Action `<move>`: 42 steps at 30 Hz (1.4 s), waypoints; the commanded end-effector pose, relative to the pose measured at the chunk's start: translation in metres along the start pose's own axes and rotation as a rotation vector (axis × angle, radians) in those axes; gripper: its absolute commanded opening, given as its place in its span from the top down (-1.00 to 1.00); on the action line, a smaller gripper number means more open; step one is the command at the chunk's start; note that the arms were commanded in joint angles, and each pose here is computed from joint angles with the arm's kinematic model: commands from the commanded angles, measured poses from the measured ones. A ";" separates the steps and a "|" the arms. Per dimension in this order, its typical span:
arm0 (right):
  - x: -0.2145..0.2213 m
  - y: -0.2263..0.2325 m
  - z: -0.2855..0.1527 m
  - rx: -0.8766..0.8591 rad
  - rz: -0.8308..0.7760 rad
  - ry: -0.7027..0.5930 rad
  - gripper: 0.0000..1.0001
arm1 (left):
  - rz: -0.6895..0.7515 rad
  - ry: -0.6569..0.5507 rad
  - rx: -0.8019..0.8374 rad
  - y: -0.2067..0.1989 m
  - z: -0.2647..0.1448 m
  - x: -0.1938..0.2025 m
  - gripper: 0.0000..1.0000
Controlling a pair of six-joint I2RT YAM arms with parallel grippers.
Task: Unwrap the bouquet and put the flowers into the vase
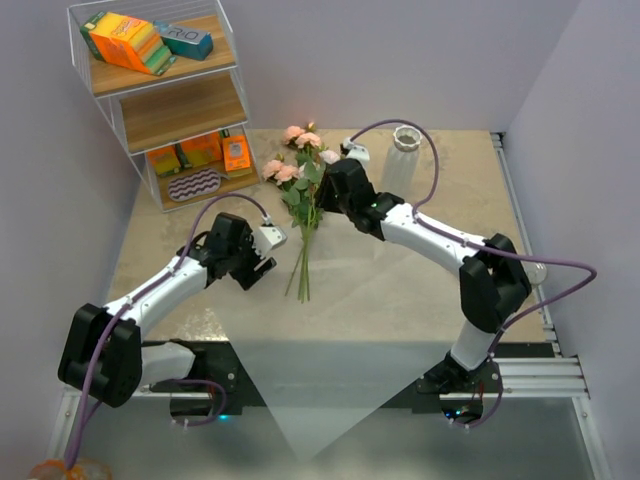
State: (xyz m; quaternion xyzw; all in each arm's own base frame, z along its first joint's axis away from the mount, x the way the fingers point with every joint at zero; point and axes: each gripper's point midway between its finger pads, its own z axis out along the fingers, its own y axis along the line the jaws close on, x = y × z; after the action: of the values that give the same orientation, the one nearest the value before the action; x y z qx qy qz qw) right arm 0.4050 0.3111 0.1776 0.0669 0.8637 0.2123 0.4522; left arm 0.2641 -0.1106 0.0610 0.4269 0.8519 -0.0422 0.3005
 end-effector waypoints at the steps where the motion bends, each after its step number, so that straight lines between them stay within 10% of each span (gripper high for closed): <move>1: 0.031 -0.006 0.004 -0.006 -0.012 0.074 -0.17 | -0.025 -0.037 -0.022 0.005 -0.001 -0.009 -0.48; 17: 0.133 0.044 -0.013 -0.111 -0.031 0.332 0.05 | -0.144 -0.059 -0.132 0.048 -0.012 -0.008 -0.54; 42: 0.163 0.045 0.014 -0.114 -0.005 0.411 -0.01 | -0.103 -0.079 -0.120 0.052 -0.022 -0.018 -0.55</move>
State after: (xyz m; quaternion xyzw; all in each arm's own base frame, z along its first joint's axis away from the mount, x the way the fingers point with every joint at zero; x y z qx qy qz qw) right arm 0.3030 0.3882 0.0400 -0.0215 0.9413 0.2239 0.2516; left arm 0.2858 -0.0784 0.0715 0.3586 0.8768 -0.0221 0.3195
